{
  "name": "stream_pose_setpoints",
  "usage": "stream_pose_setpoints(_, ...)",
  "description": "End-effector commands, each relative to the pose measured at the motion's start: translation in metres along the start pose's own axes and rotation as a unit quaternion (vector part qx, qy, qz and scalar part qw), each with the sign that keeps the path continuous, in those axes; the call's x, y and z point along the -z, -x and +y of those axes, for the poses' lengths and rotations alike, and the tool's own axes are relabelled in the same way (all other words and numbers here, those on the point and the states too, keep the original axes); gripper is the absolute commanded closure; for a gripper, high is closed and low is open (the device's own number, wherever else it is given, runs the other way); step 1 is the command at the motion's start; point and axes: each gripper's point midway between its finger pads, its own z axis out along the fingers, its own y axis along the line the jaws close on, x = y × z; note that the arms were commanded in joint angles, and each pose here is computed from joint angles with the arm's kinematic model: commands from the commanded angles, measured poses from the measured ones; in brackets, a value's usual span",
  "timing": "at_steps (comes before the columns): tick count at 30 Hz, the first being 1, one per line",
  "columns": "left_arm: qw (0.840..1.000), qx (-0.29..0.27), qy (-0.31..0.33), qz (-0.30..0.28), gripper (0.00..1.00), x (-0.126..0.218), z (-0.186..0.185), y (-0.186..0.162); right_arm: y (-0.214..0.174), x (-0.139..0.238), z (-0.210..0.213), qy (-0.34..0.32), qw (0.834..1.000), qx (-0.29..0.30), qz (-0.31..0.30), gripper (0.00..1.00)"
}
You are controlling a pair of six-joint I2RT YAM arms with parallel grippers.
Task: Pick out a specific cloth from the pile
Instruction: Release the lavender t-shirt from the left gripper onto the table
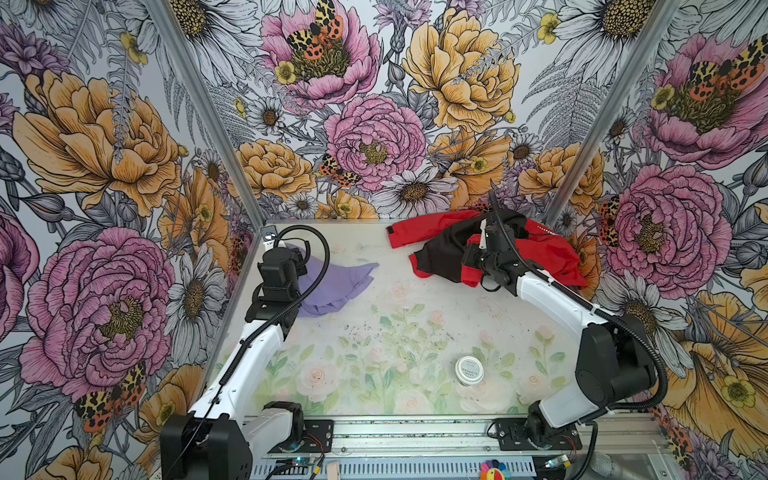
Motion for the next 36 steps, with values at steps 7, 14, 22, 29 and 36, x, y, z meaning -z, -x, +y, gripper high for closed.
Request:
stream_pose_setpoints(7, 0.998, -0.045, 0.036, -0.031, 1.00, 0.000, 0.018, 0.039, 0.009, 0.003, 0.017, 0.030, 0.999, 0.012, -0.020, 1.00)
stream_pose_setpoints(14, 0.996, -0.068, 0.053, -0.018, 1.00, -0.008, 0.012, 0.037, 0.007, 0.004, 0.016, 0.026, 0.999, 0.022, -0.020, 1.00)
stream_pose_setpoints(22, 0.994, -0.110, 0.018, -0.003, 0.91, -0.015, -0.032, 0.025, 0.010, 0.016, 0.020, 0.037, 0.999, 0.030, -0.027, 0.70)
stream_pose_setpoints(29, 0.989, -0.125, -0.074, 0.007, 0.29, -0.010, -0.076, 0.014, 0.021, 0.046, 0.037, 0.067, 0.996, 0.039, -0.053, 0.30)
stream_pose_setpoints(36, 0.987, -0.072, -0.143, -0.007, 0.11, 0.013, -0.095, 0.046, 0.036, 0.087, 0.065, 0.103, 0.989, 0.049, -0.092, 0.17)
